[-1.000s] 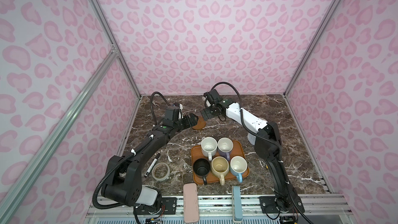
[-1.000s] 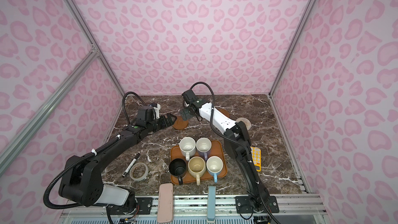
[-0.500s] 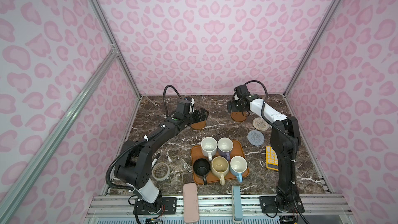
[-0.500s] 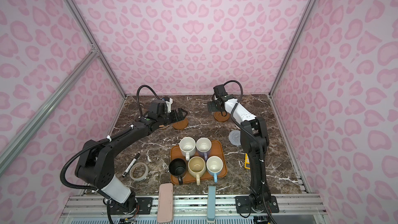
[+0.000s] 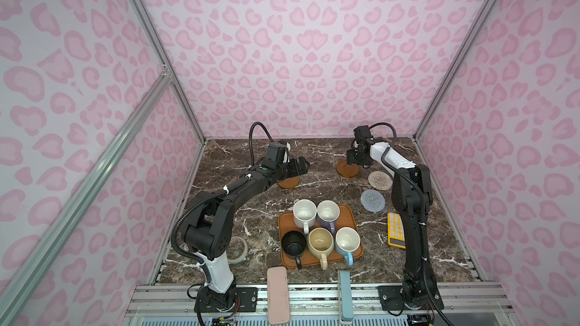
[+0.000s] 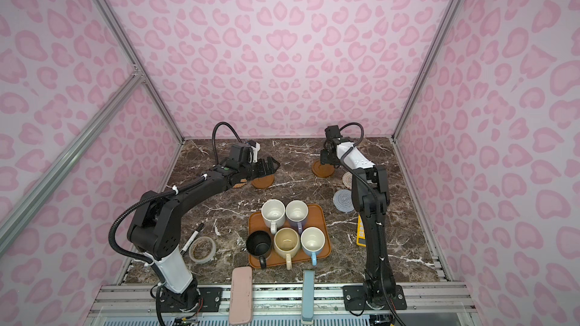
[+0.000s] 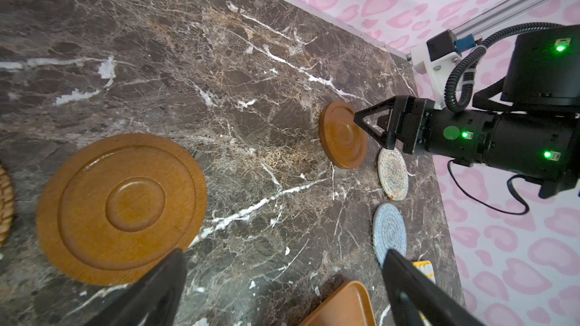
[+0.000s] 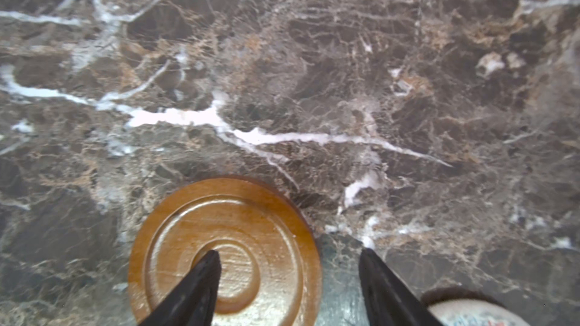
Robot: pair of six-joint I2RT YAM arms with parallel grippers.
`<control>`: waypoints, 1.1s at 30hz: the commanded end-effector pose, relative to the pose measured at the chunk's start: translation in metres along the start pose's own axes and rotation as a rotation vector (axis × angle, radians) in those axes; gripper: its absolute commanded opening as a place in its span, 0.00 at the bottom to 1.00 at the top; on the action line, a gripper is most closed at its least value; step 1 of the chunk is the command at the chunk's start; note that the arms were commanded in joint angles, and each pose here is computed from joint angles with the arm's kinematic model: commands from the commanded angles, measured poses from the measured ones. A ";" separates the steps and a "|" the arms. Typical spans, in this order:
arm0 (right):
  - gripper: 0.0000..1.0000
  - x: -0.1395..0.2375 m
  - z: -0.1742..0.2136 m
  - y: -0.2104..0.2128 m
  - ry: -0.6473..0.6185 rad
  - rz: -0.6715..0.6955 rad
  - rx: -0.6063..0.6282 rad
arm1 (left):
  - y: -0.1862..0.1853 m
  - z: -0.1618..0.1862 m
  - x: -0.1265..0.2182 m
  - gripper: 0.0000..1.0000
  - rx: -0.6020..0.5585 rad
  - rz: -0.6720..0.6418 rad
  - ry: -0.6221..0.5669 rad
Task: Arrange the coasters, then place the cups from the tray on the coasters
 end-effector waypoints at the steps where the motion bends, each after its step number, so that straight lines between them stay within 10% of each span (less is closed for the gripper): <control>1: 0.70 -0.009 0.005 0.001 0.043 -0.016 0.006 | -0.003 -0.004 -0.002 0.99 -0.007 0.018 -0.002; 33: 0.50 -0.001 0.068 0.072 0.192 -0.047 0.228 | 0.006 0.009 0.025 0.99 0.001 -0.032 -0.027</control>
Point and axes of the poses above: each gripper's point midway between its finger pads, its own x axis back along the fingers, its own y axis along the line the jaws close on, z = x × y, the point moved 10 cm from there along x, back along the fingers, and after that the axes turned 2 degrees about x, right-handed, at the moved point
